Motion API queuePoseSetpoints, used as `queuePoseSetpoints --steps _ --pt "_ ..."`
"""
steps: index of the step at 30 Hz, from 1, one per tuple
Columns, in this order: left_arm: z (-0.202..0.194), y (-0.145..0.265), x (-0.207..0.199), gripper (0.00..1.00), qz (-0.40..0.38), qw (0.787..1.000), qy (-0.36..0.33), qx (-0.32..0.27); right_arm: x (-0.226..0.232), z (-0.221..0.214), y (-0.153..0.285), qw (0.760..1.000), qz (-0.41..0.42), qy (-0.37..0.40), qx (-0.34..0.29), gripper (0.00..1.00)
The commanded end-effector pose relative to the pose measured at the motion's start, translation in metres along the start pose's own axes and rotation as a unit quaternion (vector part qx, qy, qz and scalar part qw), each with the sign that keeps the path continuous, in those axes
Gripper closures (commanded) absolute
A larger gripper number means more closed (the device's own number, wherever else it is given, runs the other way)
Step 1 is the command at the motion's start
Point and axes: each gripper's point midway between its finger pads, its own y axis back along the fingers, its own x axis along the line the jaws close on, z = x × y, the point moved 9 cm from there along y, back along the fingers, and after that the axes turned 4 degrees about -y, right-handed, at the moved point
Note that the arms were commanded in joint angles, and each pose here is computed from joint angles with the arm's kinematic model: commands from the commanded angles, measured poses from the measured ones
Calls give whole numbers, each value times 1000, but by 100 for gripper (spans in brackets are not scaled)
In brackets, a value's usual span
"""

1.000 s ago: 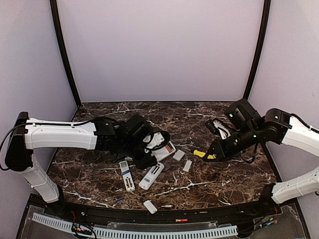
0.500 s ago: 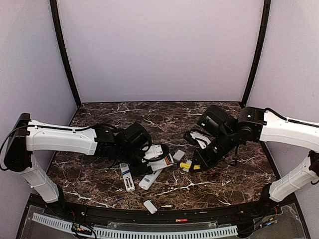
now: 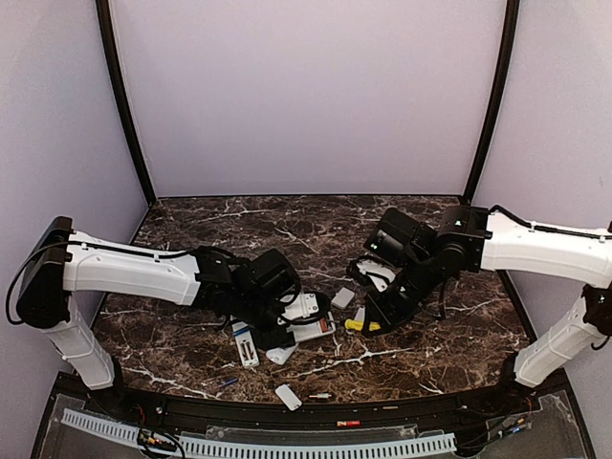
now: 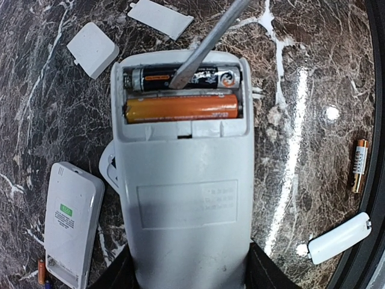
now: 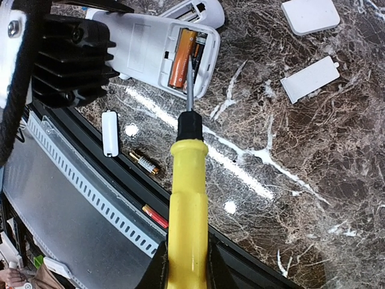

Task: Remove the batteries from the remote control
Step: Remove the battery from the remote control without the battery cover.

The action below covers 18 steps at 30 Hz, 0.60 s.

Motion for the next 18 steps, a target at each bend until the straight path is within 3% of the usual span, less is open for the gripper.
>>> queuePoseSetpoints --steps 1,18 --pt "5 1 -4 73 -4 1000 -15 7 1 1 1 999 -29 4 14 100" --pt "8 3 -11 73 7 999 -30 16 4 3 -22 994 -38 -15 99 100"
